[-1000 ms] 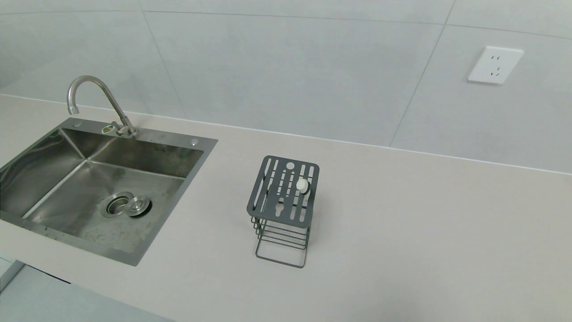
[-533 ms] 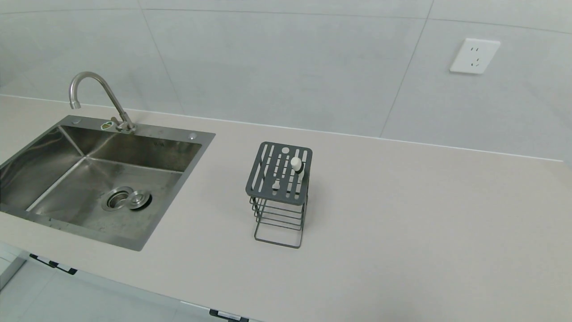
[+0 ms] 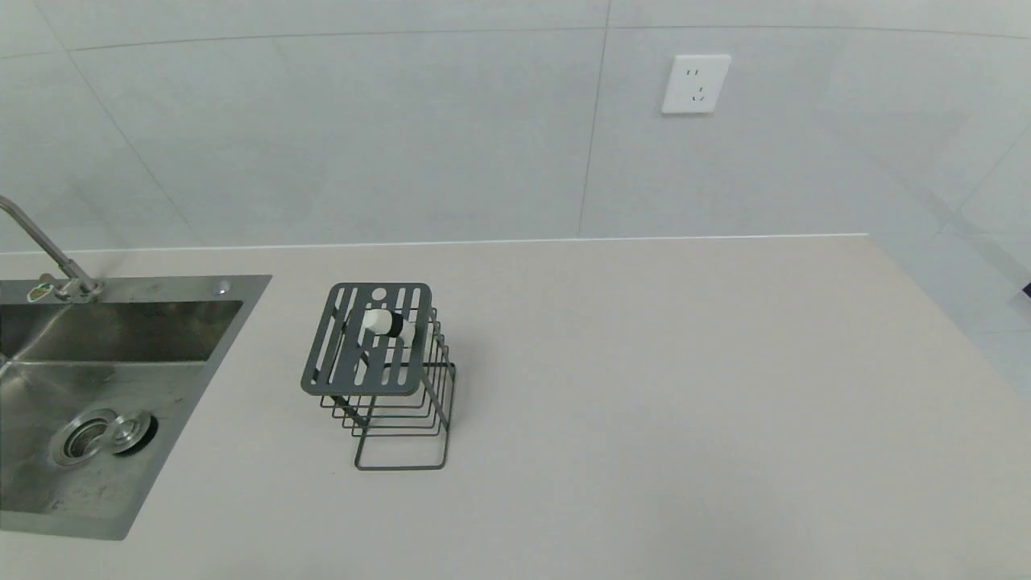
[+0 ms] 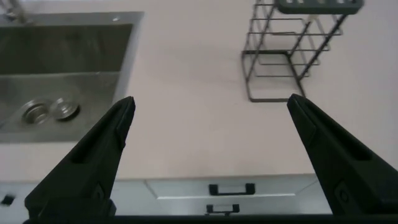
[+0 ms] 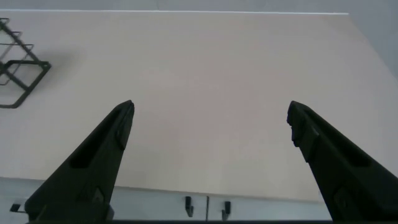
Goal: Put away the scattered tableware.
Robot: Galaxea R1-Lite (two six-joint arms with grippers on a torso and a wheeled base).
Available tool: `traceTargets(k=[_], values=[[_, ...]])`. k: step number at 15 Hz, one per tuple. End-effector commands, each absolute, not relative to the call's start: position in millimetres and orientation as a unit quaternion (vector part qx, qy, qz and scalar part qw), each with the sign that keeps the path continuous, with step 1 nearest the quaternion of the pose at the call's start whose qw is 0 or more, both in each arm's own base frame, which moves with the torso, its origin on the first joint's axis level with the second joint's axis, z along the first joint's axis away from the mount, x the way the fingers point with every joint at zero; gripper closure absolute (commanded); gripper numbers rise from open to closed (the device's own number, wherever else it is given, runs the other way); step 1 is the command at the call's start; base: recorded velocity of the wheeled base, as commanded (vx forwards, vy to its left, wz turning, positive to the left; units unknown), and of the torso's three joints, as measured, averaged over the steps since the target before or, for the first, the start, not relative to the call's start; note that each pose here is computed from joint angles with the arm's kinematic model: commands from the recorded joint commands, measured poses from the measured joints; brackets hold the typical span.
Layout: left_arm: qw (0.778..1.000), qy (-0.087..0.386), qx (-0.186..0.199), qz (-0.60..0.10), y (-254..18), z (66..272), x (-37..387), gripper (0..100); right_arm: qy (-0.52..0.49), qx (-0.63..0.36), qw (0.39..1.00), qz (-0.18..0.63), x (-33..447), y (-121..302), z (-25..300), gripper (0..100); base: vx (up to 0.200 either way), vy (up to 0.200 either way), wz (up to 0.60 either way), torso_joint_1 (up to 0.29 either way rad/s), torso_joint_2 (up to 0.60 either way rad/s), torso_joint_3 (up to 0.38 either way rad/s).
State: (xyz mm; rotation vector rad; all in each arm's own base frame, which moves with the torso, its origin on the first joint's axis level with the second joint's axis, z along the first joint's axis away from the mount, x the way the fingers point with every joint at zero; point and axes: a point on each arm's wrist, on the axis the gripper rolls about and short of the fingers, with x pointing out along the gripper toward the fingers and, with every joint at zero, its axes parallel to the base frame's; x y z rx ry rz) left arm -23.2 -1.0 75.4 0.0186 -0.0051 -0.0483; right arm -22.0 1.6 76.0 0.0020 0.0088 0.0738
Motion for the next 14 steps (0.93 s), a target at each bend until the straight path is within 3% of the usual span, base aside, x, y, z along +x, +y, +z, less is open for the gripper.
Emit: traceTargets(k=[1,14], values=[[1.0,0.0,0.009,-0.024,-1.0,75.5,-22.8,0,0.005,0.001,0.999,0.038,-21.9,1.6,76.1,0,0.0,0.0,0.0,0.0,0.0,0.0],[1.0,0.0,0.005,-0.021,-0.9,75.5,-22.8,0,0.005,0.001,0.999,0.038,-21.9,1.6,76.1,0,0.0,0.0,0.0,0.0,0.0,0.0]])
